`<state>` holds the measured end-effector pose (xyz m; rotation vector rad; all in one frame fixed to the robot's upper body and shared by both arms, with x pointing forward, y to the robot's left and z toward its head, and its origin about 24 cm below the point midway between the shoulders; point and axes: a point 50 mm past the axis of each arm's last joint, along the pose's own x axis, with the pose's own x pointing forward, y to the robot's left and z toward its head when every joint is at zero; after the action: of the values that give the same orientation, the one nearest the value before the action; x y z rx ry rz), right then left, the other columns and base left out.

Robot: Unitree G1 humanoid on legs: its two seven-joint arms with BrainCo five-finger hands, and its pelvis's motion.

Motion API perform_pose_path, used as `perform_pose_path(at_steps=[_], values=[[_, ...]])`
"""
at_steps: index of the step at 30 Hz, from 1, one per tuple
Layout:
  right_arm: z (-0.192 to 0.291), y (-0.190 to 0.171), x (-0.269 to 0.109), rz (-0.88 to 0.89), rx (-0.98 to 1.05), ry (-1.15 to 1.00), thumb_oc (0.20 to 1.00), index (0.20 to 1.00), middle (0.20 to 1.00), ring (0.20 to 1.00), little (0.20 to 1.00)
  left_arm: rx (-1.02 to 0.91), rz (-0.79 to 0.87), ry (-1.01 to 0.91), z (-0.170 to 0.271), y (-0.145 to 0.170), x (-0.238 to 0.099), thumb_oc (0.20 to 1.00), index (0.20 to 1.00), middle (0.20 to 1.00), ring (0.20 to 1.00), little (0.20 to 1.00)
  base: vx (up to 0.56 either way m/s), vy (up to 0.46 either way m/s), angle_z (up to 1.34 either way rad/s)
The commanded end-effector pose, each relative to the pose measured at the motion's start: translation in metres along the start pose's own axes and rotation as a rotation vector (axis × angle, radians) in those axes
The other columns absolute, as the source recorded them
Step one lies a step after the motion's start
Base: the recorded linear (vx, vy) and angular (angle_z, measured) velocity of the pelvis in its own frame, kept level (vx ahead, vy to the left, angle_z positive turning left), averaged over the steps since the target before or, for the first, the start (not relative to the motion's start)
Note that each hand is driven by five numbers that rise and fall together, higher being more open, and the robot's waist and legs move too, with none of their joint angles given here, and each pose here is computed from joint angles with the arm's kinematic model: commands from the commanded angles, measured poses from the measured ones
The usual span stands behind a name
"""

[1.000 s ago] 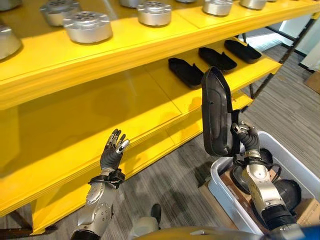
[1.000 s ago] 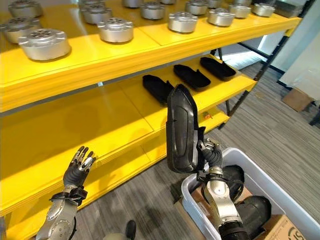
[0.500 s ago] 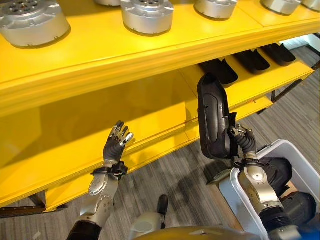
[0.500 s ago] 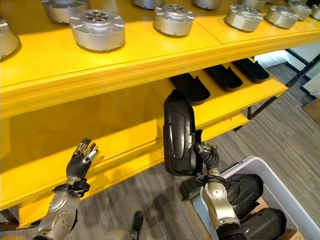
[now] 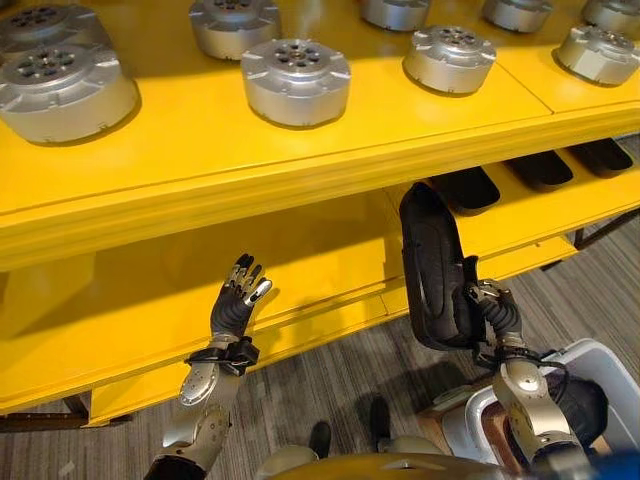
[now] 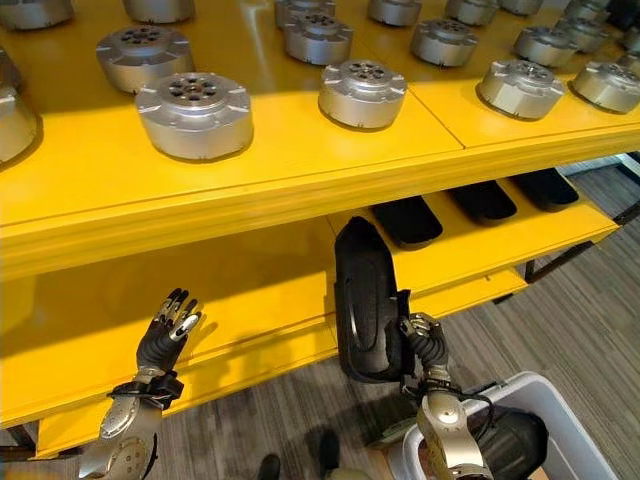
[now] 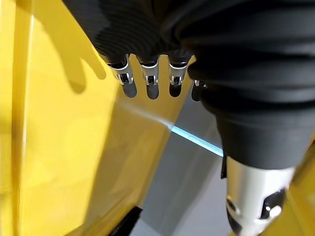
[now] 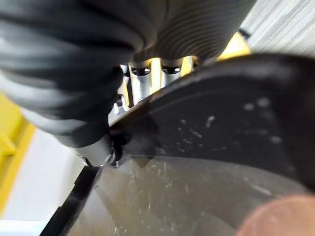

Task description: Move parts from the plastic box to the shelf.

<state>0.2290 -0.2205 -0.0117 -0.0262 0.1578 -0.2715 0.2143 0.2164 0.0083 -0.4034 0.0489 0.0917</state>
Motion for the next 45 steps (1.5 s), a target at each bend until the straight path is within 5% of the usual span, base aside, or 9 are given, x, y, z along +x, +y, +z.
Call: perform_pose_path(at_steps=[1,21,45], values=[[0.036,-0.018,0.012,-0.043,0.047,-0.185,0.2,0.2,0.2,0.2,0.2,0.042,-0.061,-0.073,0.016,-0.004,0.0,1.0,1.0,1.0,1.0,1.0,0.02,-0.088,0.11],[0.094,-0.005,0.044,-0.021,0.021,-0.376,0.2,0.2,0.2,0.2,0.2,-0.062,-0.156,-0.034,0.006,-0.032,0.009,1.0,1.0,1.0,1.0,1.0,-0.01,-0.004,0.51],[0.165,0.009,0.096,-0.074,-0.078,-0.475,0.2,0.2,0.2,0.2,0.2,0.032,-0.249,-0.062,0.031,-0.032,0.008,1.0,1.0,1.0,1.0,1.0,0.01,0.082,0.1]])
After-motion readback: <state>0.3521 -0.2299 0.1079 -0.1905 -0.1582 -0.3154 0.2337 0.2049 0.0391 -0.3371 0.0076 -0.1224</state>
